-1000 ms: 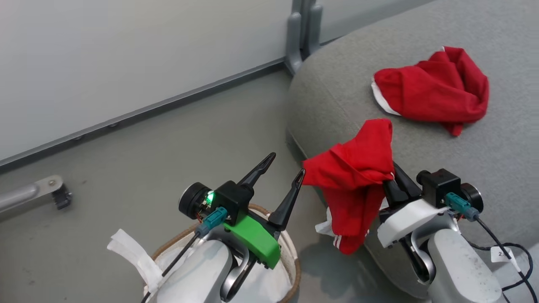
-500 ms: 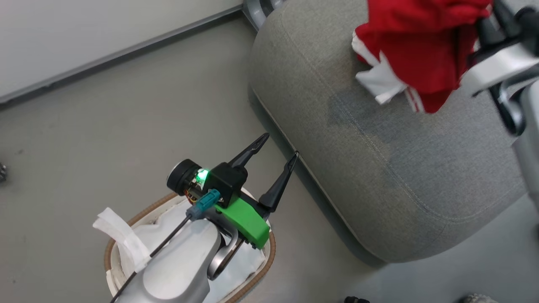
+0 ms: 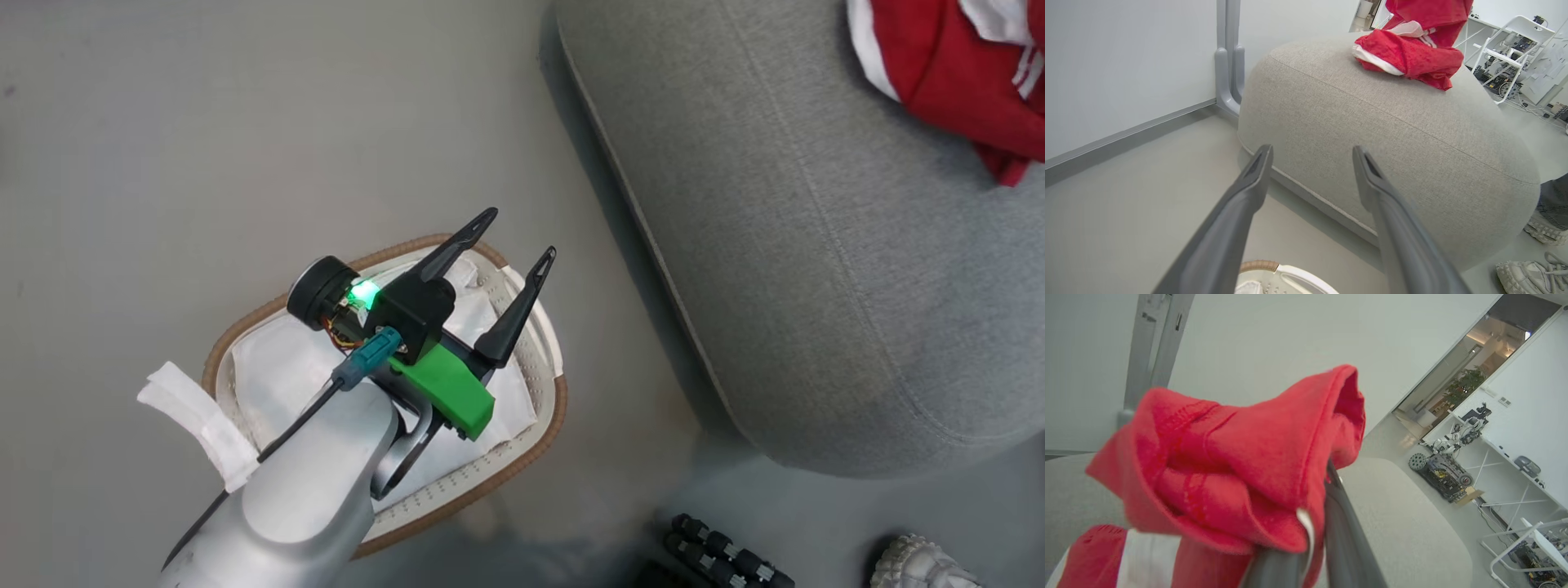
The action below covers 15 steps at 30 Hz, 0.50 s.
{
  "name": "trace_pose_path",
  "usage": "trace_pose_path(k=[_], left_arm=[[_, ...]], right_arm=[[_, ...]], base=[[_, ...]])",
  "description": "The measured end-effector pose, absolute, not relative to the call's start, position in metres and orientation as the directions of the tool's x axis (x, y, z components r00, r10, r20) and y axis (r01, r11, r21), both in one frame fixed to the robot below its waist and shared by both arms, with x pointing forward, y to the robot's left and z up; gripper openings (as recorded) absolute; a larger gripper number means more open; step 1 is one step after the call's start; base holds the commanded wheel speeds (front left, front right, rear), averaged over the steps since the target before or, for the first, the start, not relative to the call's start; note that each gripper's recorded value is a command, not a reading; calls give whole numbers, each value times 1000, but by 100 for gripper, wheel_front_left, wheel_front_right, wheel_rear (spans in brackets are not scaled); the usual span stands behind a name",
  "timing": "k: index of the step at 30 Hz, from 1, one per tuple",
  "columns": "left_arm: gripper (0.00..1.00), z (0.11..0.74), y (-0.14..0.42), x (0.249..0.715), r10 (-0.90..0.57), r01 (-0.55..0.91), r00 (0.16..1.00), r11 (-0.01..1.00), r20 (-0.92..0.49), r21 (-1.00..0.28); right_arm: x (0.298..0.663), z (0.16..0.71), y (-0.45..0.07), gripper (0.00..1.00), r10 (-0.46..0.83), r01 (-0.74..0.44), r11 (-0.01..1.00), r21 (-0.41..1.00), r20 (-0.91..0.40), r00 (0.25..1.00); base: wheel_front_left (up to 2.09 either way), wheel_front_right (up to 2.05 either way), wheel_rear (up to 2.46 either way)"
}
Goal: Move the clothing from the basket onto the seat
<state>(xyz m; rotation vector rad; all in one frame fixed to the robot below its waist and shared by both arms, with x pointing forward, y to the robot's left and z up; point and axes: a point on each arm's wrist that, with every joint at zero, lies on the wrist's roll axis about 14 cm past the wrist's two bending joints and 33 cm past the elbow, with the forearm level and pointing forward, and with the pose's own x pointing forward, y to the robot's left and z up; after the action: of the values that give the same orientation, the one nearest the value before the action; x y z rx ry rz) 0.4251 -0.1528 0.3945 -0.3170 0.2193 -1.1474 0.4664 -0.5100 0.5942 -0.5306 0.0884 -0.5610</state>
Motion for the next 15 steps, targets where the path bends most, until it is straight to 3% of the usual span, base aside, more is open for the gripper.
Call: trace_pose_path(k=[8,9,10,15], left_arm=[[100,355,-119,449,-868,781,490,478,-78,-402],[100,351,-114,452,-859,771,504,494,-89,-402],[100,348,-109,456,-849,760,519,511,-97,-403],[100,346,-87,471,-801,714,586,583,-123,-387]], right_arm=[[445,444,-502,1,-596,472,779,-413,-253,762],[445,434,-499,36,-596,475,784,-400,-269,757],[446,427,-496,100,-593,473,789,-392,-279,756],[443,417,-481,100,-575,472,805,-360,-275,771]], base=[[0,0,0],[0,0,0],[0,0,0],[0,0,0]])
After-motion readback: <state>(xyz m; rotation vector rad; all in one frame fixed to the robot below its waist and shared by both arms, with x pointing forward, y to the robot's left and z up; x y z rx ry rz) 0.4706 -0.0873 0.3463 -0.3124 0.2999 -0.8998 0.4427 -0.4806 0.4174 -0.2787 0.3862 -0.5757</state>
